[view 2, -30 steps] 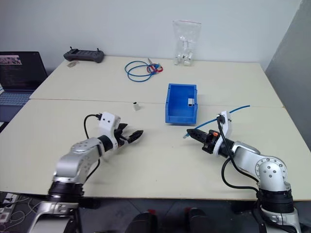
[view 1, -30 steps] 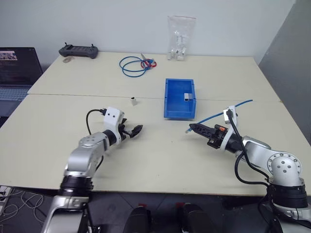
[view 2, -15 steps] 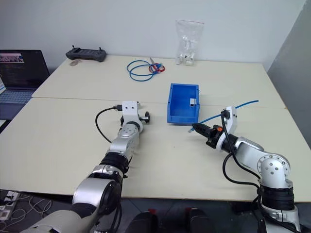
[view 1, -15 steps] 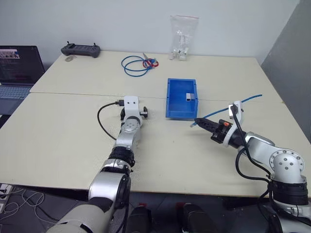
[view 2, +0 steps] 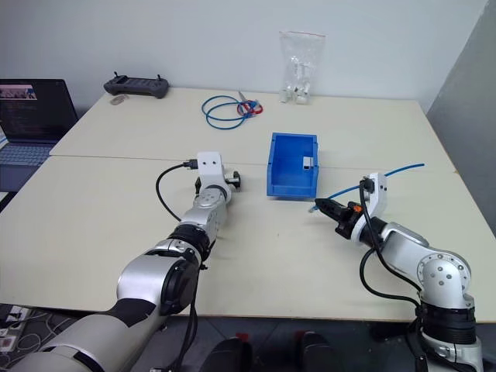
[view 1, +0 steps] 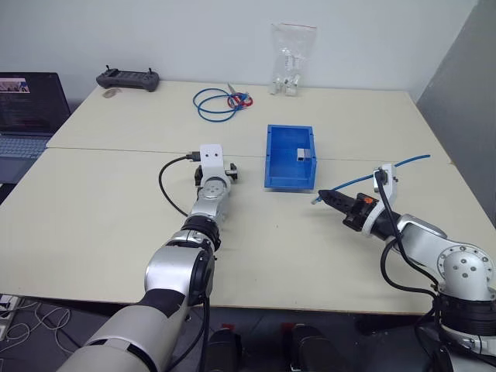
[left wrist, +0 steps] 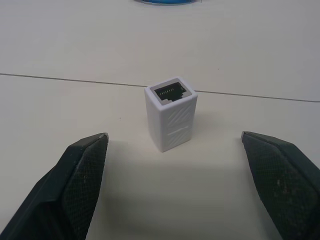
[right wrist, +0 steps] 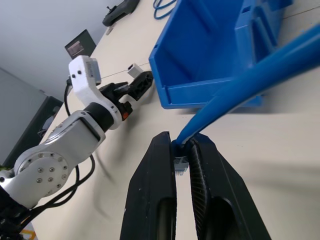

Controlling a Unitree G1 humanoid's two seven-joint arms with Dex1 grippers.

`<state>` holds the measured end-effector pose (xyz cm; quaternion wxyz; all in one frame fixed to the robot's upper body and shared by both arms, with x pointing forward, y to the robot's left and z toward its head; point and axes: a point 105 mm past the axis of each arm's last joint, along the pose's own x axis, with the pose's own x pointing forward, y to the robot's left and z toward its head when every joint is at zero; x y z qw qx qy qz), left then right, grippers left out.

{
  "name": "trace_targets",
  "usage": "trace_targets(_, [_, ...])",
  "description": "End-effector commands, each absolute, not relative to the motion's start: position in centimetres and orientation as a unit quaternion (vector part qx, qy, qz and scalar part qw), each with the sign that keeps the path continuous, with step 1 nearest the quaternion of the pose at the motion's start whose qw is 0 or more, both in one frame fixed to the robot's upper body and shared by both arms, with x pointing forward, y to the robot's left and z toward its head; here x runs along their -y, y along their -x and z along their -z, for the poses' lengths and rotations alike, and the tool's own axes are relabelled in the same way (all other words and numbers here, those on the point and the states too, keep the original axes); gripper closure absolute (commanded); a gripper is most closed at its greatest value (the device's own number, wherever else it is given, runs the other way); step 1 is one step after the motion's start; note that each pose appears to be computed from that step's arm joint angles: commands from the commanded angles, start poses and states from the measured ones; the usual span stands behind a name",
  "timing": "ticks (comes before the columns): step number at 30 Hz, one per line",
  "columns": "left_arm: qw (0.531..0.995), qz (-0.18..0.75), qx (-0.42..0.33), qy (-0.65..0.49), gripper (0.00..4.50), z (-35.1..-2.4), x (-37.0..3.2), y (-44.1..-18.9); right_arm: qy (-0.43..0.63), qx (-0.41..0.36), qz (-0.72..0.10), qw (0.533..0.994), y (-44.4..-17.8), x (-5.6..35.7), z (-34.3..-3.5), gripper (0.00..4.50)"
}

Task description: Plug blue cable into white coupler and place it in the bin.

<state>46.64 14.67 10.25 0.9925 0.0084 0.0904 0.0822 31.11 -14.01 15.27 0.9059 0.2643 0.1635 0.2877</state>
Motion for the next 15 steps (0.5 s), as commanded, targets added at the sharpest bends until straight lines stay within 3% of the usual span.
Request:
trace_targets(1, [0.994, -0.087, -0.057, -0.014, 0.04, -12.7, -14.7, -47.3, -0.261, -0.139, -0.289, 0.911, -30.6, 14.5, -16.6, 4.39])
trace_targets(3, [0.994, -0.089, -0.058, -0.012, 0.04, -12.8, -14.8, -47.4, -0.261, -0.14, -0.287, 0.911, -30.5, 14.6, -16.5, 4.39])
trace_targets(15, [0.995, -0.087, -0.05, -0.021, 2.26, -13.8, -14.9, -47.7, -0.268, -0.14, -0.265, 0.916, -30.5, 15.4, -16.2, 4.39])
